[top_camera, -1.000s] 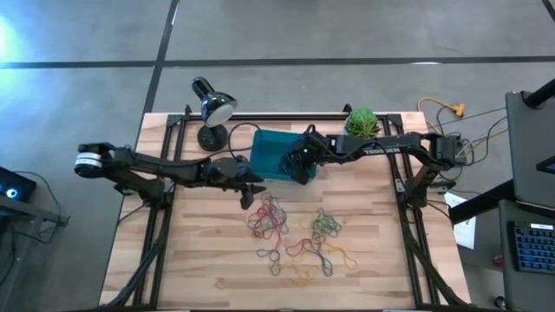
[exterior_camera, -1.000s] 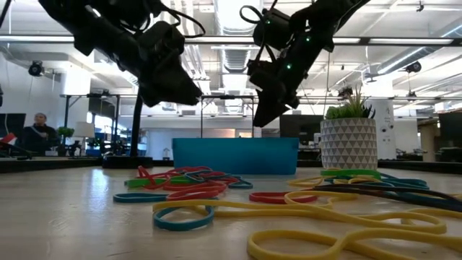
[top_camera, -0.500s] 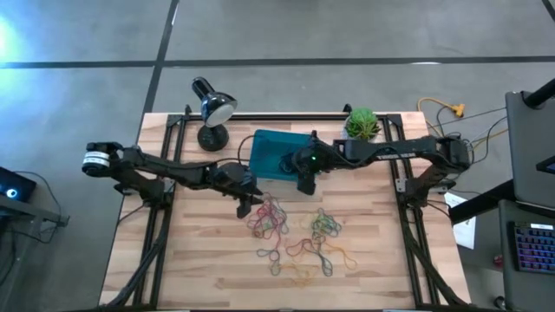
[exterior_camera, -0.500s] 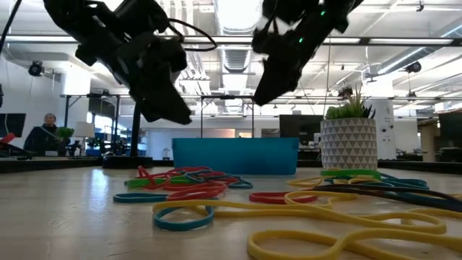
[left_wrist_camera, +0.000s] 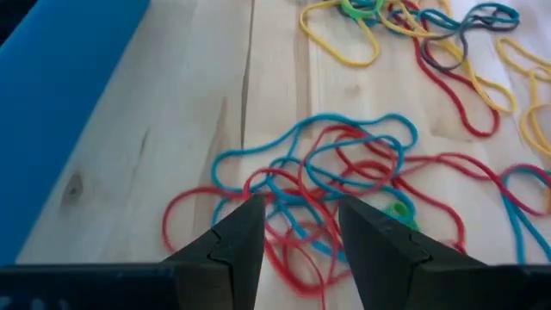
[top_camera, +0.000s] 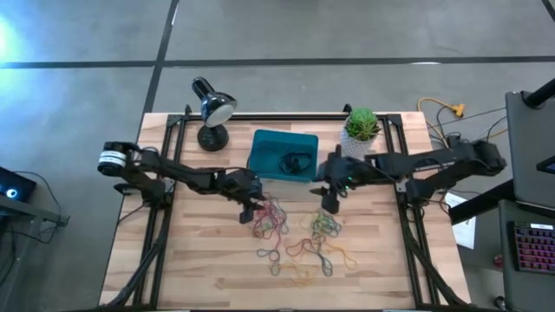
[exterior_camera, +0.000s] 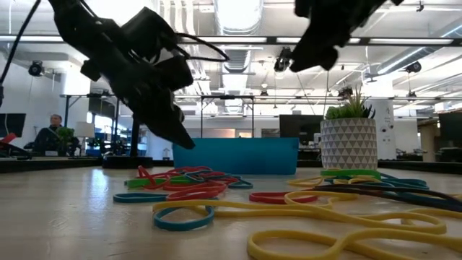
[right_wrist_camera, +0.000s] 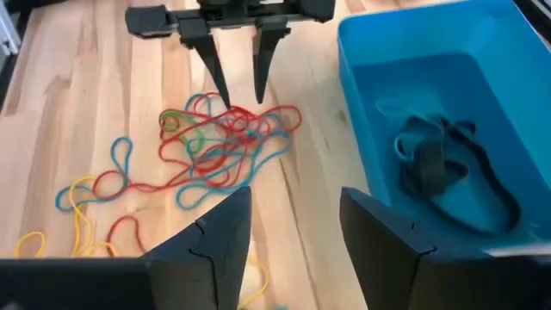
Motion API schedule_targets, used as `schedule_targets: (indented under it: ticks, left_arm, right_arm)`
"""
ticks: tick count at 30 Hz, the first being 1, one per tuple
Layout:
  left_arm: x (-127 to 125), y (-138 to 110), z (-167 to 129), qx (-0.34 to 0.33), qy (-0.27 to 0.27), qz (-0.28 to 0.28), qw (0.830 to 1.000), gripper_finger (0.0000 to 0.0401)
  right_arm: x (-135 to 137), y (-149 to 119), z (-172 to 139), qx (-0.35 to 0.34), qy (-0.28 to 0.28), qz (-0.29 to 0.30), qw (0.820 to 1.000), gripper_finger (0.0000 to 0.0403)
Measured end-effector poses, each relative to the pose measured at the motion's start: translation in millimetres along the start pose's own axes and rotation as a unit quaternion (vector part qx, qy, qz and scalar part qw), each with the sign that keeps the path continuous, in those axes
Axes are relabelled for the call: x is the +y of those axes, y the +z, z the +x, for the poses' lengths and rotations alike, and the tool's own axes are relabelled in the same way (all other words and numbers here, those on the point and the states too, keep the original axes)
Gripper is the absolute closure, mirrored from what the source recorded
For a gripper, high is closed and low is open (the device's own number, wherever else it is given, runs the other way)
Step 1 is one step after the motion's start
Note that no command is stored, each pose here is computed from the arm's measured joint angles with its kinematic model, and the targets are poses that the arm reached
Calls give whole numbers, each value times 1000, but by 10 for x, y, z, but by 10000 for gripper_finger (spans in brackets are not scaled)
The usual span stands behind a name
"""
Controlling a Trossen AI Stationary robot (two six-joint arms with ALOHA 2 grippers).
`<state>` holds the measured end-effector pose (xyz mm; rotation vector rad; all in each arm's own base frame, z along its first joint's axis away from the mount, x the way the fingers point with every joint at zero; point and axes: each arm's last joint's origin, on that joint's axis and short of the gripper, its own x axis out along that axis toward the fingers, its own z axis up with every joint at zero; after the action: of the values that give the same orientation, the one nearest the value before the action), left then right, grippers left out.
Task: Pick and place rubber bands into bin
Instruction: Put the red rubber band into the blue bin
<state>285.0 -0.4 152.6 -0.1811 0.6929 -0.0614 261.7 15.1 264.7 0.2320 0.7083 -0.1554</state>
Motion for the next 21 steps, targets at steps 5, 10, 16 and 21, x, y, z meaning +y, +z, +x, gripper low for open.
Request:
schedule_targets:
  ticks: [5, 10, 16, 21]
  left_arm:
    - [28, -32, 112, 7, 15, -1, 1000, 267]
    - [41, -34, 139, 8, 31, -2, 999, 267]
    - [58, -38, 138, 5, 52, -2, 999, 267]
    - [60, -49, 147, 8, 52, 10, 999, 267]
  right_arm:
    - [103, -192, -123, -15, -15, 25, 999, 246]
    - [195, -332, -178, -23, -22, 44, 999, 255]
    - [287, -401, -174, -29, -26, 43, 998, 264]
    - [307, -406, -171, -33, -26, 48, 998, 272]
